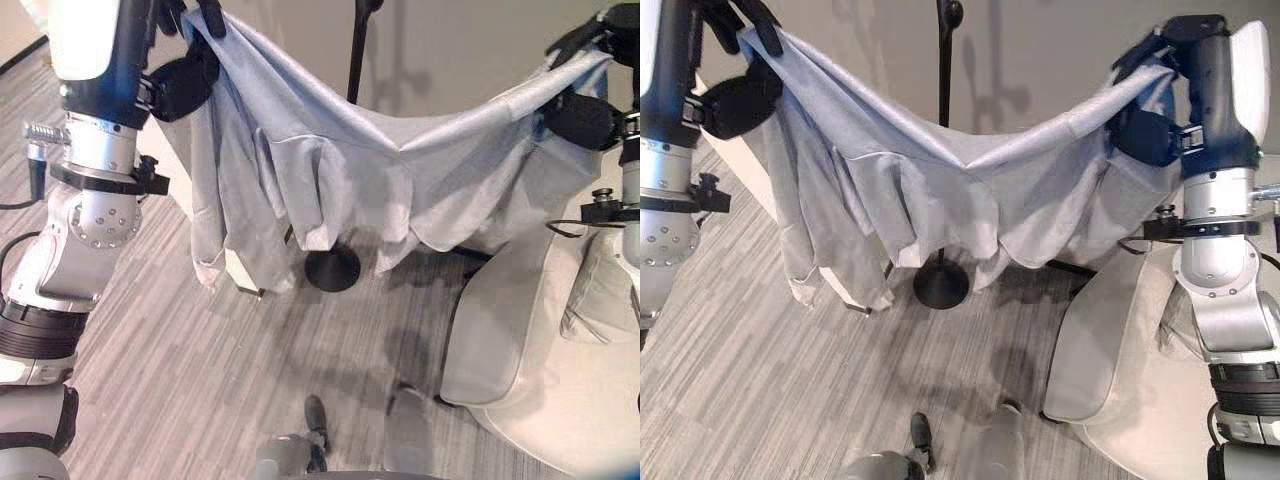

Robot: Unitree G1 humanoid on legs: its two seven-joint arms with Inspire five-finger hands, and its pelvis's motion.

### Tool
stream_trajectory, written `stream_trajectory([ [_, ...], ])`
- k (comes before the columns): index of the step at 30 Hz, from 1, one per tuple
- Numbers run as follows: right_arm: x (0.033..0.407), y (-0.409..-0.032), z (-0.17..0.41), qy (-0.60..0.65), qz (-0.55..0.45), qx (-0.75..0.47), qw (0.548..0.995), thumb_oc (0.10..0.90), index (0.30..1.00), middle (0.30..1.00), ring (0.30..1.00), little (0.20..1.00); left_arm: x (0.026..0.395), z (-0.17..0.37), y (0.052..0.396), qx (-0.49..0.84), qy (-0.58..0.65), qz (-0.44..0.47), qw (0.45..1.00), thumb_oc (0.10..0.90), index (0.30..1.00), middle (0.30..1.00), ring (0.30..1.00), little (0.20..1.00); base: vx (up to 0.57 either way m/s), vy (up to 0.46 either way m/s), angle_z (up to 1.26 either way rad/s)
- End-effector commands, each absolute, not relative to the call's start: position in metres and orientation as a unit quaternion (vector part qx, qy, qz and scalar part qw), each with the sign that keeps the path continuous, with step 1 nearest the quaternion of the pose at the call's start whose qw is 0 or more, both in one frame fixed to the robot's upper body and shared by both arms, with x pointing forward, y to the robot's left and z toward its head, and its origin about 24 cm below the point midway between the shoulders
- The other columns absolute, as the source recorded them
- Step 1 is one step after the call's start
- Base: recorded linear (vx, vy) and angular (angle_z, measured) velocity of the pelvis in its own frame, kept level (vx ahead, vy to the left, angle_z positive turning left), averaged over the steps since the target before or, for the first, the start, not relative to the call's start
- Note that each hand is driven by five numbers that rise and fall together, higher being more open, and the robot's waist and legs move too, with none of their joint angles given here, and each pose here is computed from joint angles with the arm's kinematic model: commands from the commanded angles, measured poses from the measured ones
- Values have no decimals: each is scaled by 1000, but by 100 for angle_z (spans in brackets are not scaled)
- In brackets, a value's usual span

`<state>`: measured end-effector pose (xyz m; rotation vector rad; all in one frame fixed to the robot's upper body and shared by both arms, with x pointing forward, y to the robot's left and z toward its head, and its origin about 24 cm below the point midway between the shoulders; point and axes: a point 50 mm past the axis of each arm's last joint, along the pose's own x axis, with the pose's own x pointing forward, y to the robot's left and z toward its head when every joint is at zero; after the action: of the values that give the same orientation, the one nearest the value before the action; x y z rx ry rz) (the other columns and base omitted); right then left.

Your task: Hang the clothes on the sofa on the clothes rack.

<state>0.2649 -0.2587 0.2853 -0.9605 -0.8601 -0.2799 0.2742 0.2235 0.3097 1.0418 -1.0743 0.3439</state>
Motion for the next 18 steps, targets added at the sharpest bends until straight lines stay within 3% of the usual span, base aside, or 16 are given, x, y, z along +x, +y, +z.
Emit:
stream_trajectory([
  [1,252,-257,324,-488,-161,-397,760,400,300,300,300,300,247,335,226,418,-566,205,680,400,300,300,300,300,219,-274,0],
  [11,248,-266,321,-479,-164,-391,769,400,300,300,300,300,255,328,227,400,-552,199,704,400,300,300,300,300,94,-83,23],
  [18,243,-277,363,-511,-232,-414,716,400,300,300,300,300,259,358,216,400,-586,201,675,400,300,300,300,300,44,-9,-13],
])
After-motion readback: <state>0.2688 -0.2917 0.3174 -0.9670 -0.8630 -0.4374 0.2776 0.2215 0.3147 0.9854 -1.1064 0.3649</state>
